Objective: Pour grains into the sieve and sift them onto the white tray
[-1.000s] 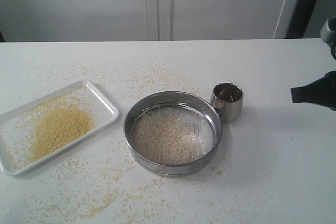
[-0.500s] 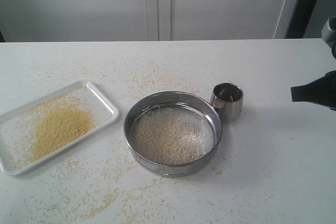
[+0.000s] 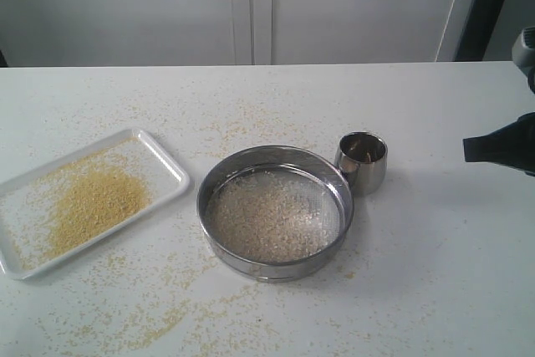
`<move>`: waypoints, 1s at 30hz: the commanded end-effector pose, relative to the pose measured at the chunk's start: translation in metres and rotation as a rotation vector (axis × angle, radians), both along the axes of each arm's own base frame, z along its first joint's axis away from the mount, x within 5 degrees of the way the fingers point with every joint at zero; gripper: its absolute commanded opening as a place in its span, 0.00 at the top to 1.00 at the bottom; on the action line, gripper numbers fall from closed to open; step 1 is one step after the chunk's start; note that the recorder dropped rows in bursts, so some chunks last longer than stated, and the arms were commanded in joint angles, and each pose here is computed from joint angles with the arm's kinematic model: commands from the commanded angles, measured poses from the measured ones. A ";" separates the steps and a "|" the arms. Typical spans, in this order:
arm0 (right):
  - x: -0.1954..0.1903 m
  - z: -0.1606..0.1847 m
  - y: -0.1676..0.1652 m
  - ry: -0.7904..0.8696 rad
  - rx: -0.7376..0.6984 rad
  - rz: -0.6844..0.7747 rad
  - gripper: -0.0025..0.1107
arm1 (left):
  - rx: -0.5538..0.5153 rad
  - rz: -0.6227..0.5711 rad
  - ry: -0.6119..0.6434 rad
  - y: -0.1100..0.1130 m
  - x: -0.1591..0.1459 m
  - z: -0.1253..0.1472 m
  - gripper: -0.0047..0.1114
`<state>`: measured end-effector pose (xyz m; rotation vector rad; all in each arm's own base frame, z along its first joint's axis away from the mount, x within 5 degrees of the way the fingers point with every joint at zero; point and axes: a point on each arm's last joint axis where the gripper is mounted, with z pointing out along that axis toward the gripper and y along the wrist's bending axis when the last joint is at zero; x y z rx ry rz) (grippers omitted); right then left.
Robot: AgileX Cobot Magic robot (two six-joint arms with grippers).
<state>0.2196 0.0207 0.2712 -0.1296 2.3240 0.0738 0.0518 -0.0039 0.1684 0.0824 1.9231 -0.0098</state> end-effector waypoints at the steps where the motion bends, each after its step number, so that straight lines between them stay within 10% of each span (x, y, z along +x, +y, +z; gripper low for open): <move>1: 0.000 0.001 -0.001 -0.018 -0.004 -0.003 0.98 | -0.010 0.001 0.007 0.000 0.000 -0.002 0.96; 30: -0.074 0.057 -0.006 -0.426 0.037 -0.010 0.98 | -0.010 0.001 0.007 0.000 0.000 -0.002 0.96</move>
